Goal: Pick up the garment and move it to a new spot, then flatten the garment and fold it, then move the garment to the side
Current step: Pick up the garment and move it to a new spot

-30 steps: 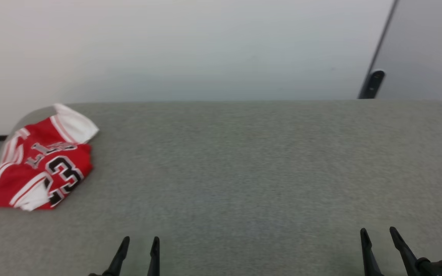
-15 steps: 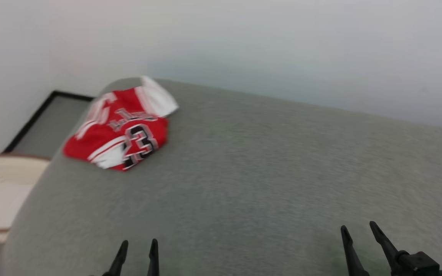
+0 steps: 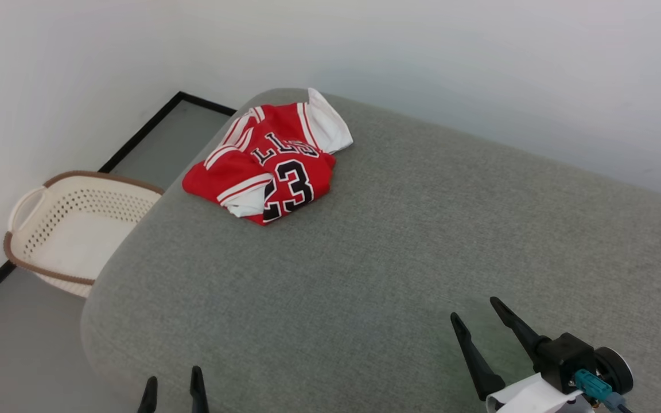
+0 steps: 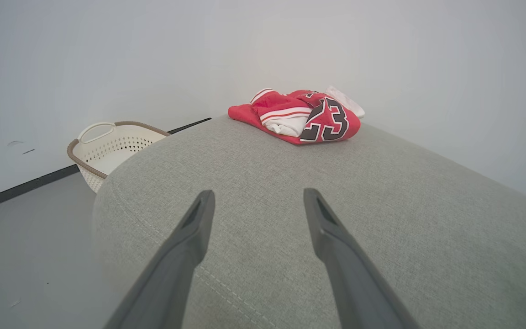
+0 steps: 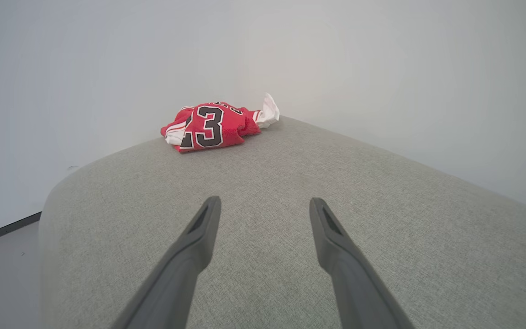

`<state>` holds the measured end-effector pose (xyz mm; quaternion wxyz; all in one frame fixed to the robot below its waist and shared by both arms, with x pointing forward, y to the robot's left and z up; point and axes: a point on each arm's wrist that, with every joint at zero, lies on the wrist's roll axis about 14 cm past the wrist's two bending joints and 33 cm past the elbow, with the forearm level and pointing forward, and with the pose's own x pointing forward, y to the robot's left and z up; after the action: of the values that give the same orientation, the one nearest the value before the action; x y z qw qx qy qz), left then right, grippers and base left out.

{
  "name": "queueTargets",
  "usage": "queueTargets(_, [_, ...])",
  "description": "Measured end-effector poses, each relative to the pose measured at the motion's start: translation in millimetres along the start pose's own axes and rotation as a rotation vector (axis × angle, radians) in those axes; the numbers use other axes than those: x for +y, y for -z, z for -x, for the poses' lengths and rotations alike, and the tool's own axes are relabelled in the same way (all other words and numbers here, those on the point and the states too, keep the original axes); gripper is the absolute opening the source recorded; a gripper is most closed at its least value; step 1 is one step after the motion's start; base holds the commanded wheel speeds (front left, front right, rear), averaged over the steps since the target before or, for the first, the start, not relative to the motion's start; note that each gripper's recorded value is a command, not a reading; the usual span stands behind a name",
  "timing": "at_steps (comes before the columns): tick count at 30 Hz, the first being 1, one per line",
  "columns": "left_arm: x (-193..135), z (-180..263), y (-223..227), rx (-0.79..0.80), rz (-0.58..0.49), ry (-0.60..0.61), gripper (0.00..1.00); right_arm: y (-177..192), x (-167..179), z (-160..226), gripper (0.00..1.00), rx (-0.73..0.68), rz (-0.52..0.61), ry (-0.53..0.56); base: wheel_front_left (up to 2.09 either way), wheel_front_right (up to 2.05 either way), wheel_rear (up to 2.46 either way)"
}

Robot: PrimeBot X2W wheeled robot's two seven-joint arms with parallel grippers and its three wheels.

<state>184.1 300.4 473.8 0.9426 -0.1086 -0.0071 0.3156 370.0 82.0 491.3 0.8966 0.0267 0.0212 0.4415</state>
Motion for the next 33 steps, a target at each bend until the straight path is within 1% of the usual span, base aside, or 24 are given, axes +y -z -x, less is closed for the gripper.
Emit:
queueTargets(4, [2.0, 1.9, -1.1, 0.001, 0.001, -0.016, 1.0, 5.5, 3.1, -5.4, 1.0, 0.013, -0.007, -0.024, 0.0, 0.0, 0.0])
queueTargets(7, [-0.1, 0.3, -2.7, -0.004, 0.013, -0.007, 1.0, 6.4, 3.7, -5.6, 1.0, 0.012, -0.01, -0.028, 0.0, 0.0, 0.0])
queueTargets(10, [-12.6, -11.5, -11.5, -0.035, 0.014, 0.053, 1.0, 6.8, -0.4, -4.1, 1.0, 0.007, -0.019, -0.012, 0.0, 0.0, 0.0])
queueTargets(12, [-27.3, -28.1, -27.0, -0.088, -0.004, 0.116, 1.0, 8.7, -4.2, -1.0, 1.0, 0.007, -0.027, 0.007, 0.0, 0.0, 0.0])
queueTargets(15, [-51.9, -61.3, -58.7, -0.182, -0.036, 0.233, 1.0, 11.7, -10.8, 4.9, 1.0, 0.006, -0.037, 0.041, 0.0, 0.0, 0.0])
queueTargets(17, [-63.6, -87.6, -85.0, -0.249, -0.118, 0.297, 1.0, 11.8, -11.4, 7.0, 1.0, 0.006, -0.028, 0.048, 0.0, 0.0, 0.0])
queueTargets(19, [-70.3, -116.7, -124.8, -0.342, -0.13, 0.314, 1.0, 3.7, -9.7, 4.4, 1.0, -0.014, -0.01, 0.041, 0.0, 0.0, 0.0])
queueTargets(21, [-76.9, -143.5, -160.3, -0.412, -0.17, 0.327, 1.0, -5.2, -12.6, -0.8, 1.0, -0.038, 0.005, 0.04, 0.0, 0.0, 0.0])
queueTargets(22, [-74.5, -158.1, -179.3, -0.444, -0.157, 0.307, 1.0, -7.7, -15.7, -3.7, 1.0, -0.043, 0.007, 0.042, 0.0, 0.0, 0.0])
queueTargets(24, [-73.8, -183.6, -208.5, -0.483, -0.165, 0.286, 1.0, -10.4, -21.2, -9.1, 1.0, -0.051, 0.021, 0.04, 0.0, 0.0, 0.0])
queueTargets(26, [-70.7, -210.2, -226.5, -0.486, -0.172, 0.255, 1.0, -12.3, -25.8, -15.2, 1.0, -0.062, 0.039, 0.033, 0.0, 0.0, 0.0])
queueTargets(29, [-68.9, -248.1, -239.0, -0.455, -0.194, 0.22, 1.0, -14.3, -31.9, -22.2, 1.0, -0.085, 0.032, 0.035, 0.0, 0.0, 0.0])
queueTargets(31, [-72.0, -273.3, -235.3, -0.398, -0.192, 0.2, 1.0, -12.9, -39.1, -22.7, 1.0, -0.094, 0.022, 0.052, 0.0, 0.0, 0.0])
queueTargets(33, [-76.5, -299.7, -212.0, -0.267, -0.162, 0.177, 1.0, -7.5, -48.5, -20.3, 1.0, -0.093, 0.011, 0.077, 0.0, 0.0, 0.0])
